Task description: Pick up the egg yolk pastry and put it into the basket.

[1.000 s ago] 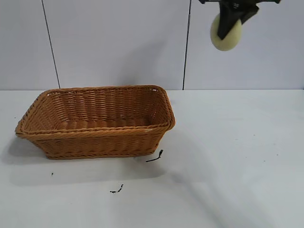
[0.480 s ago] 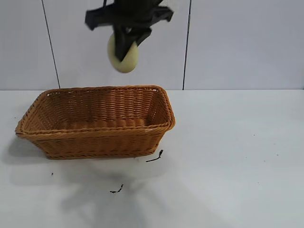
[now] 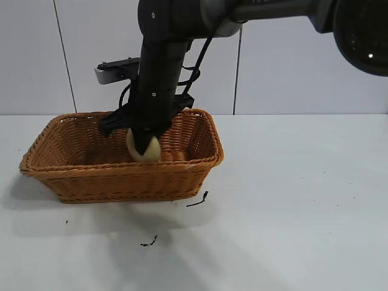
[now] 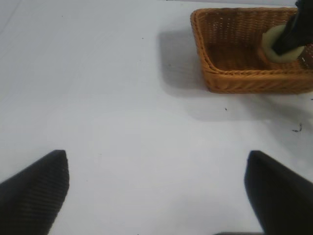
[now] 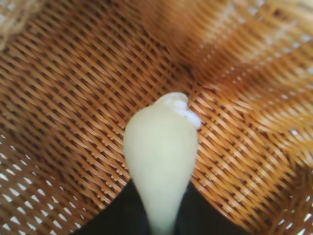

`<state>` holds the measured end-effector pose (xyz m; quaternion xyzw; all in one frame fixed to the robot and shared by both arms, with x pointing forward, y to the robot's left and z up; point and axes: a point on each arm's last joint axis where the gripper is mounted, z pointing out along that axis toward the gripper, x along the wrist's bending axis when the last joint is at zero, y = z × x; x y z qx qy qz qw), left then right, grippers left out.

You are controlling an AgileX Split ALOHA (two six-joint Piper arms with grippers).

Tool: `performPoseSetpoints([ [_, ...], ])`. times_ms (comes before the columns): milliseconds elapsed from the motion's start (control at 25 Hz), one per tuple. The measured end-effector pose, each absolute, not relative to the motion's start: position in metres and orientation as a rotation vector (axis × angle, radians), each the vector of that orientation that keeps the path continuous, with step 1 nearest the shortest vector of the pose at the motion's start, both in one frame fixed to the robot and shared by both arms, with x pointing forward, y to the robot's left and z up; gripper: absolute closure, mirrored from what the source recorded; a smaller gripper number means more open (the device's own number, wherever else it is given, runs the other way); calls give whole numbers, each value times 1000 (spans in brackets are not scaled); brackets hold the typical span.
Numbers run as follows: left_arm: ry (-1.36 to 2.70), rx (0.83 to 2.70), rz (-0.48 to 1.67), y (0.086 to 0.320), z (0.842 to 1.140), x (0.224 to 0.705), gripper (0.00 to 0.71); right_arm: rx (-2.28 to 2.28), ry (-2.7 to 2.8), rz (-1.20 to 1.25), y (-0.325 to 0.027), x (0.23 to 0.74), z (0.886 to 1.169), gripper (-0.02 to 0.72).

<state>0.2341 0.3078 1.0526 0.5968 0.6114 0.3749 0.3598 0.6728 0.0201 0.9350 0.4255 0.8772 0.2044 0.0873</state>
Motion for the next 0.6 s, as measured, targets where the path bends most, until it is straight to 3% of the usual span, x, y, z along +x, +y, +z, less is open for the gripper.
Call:
performPoseSetpoints([
  [120, 1576, 1538, 967, 308, 1053, 234, 14, 1250, 2589, 660, 23, 676, 950, 202],
  [200, 1576, 1538, 967, 308, 1053, 234, 14, 1234, 2571, 697, 24, 678, 965, 83],
  [400, 1576, 1538, 967, 308, 1053, 234, 14, 1237, 2516, 782, 15, 685, 1010, 17],
  [600, 1576, 1538, 967, 308, 1053, 234, 14, 1345, 2436, 761, -32, 711, 1024, 10],
])
